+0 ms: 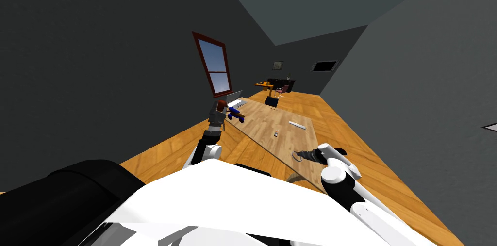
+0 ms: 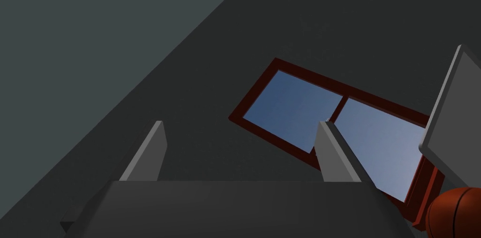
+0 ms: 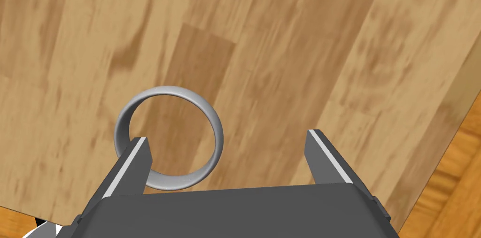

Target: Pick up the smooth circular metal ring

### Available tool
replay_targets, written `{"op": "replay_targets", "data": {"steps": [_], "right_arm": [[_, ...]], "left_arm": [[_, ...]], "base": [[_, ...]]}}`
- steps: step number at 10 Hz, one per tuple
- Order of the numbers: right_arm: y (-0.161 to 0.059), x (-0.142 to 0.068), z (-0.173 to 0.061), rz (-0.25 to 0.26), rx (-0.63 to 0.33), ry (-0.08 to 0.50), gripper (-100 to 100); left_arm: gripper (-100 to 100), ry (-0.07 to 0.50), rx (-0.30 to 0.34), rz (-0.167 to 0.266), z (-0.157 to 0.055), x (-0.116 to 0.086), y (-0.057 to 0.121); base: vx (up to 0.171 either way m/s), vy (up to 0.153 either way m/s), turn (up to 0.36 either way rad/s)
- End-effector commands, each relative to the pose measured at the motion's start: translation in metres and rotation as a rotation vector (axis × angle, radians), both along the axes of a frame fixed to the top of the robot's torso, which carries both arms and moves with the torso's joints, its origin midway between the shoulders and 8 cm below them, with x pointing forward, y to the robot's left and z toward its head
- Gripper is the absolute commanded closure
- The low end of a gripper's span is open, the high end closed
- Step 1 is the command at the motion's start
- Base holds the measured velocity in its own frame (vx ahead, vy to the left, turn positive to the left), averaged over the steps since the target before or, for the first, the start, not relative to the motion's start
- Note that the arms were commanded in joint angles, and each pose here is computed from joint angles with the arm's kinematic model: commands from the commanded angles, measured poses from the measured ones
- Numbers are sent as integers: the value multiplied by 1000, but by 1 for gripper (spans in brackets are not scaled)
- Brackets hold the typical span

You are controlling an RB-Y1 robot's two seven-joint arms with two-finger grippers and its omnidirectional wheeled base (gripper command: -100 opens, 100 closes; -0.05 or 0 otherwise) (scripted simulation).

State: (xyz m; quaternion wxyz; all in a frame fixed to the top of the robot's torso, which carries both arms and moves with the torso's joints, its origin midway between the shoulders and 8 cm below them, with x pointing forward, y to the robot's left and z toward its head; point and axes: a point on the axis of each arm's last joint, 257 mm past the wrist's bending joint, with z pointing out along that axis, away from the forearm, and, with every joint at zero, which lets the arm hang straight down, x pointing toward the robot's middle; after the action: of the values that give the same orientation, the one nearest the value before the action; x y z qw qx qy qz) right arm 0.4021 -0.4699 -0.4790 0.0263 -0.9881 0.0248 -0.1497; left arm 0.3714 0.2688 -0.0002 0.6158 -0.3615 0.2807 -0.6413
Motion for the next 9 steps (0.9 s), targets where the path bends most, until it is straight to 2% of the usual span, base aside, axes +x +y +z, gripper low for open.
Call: {"op": "replay_targets", "data": {"steps": [1,9], "right_arm": [[5,3,-3,-13,0,2,-100],[39,20,-17,-90,-1,4,-100]], "left_arm": [[0,0,0,0,0,0,0],[0,0,0,0,0,0,0]], "base": [[-18,-37,72],[-61,-92,106]]}}
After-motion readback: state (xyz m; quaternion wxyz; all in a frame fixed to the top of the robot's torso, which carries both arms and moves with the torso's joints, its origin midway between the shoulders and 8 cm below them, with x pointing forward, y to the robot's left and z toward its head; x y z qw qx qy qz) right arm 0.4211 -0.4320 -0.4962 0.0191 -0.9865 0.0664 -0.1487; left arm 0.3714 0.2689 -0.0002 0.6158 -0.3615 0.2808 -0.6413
